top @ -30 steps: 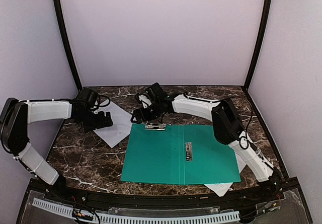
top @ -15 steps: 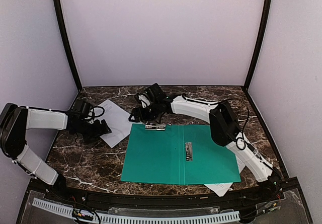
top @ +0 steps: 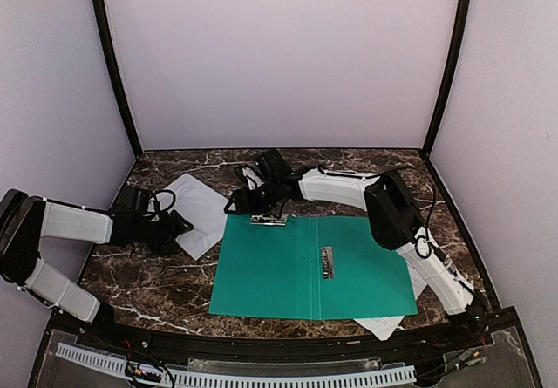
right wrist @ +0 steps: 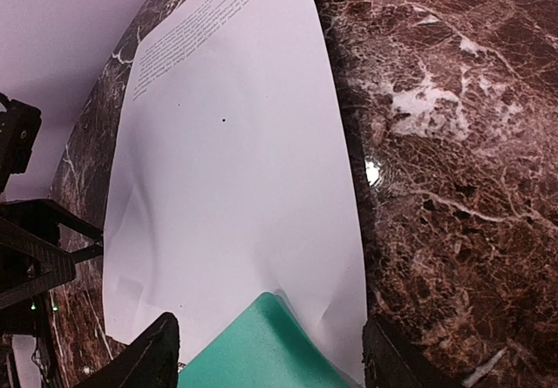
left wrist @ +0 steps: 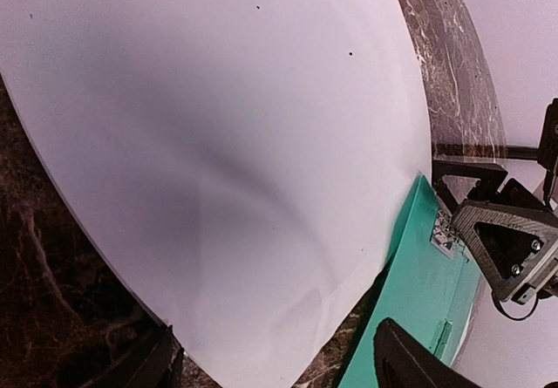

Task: Put the files into the folder
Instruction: Pick up the file from the center of the board.

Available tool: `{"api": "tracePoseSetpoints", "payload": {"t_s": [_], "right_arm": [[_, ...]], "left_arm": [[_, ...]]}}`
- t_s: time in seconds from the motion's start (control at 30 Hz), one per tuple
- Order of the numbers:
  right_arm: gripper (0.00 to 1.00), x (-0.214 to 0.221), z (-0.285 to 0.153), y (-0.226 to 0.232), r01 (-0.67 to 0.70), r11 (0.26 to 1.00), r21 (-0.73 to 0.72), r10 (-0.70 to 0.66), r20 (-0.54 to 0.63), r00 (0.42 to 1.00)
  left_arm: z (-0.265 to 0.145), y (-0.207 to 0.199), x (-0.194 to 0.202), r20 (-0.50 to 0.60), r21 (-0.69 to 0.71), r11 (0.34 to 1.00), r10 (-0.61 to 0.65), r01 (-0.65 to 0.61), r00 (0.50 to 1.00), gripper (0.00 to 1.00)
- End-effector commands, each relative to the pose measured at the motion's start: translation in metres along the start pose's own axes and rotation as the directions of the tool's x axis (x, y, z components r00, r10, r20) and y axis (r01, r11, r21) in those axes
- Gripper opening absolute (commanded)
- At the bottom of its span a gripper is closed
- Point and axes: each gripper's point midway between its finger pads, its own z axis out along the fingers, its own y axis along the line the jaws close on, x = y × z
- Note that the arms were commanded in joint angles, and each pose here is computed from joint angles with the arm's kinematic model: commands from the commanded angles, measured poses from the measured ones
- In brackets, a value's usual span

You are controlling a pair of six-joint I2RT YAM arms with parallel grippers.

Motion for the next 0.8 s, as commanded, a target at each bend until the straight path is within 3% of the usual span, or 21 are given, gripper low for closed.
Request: {"api": "tracePoseSetpoints", "payload": {"t_s": [0.0, 0.37, 0.77], "right_arm": [[0.69, 0.025, 0.002, 0.005, -0.044, 0.999, 0.003, 0.044, -0.073, 0.996], [0.69, 0.018, 0.002, 0.001, -0.027, 0.999, 0.03, 0.028, -0.053, 0.998], [0.67, 0.025, 0.01, 0.013, -0.044, 0.999, -0.006, 0.043, -0.078, 0.996]], "left_arm": [[-0.004, 0.026, 0.02, -0.049, -0.093, 0.994, -0.065, 0.06, 0.997, 0.76], [-0.031, 0.054, 0.035, -0.015, -0.184, 0.979, -0.09, 0.086, 0.996, 0.85], [-0.012, 0.054, 0.058, -0.083, -0.07, 0.958, -0.282, 0.277, 0.956, 0.76]]}}
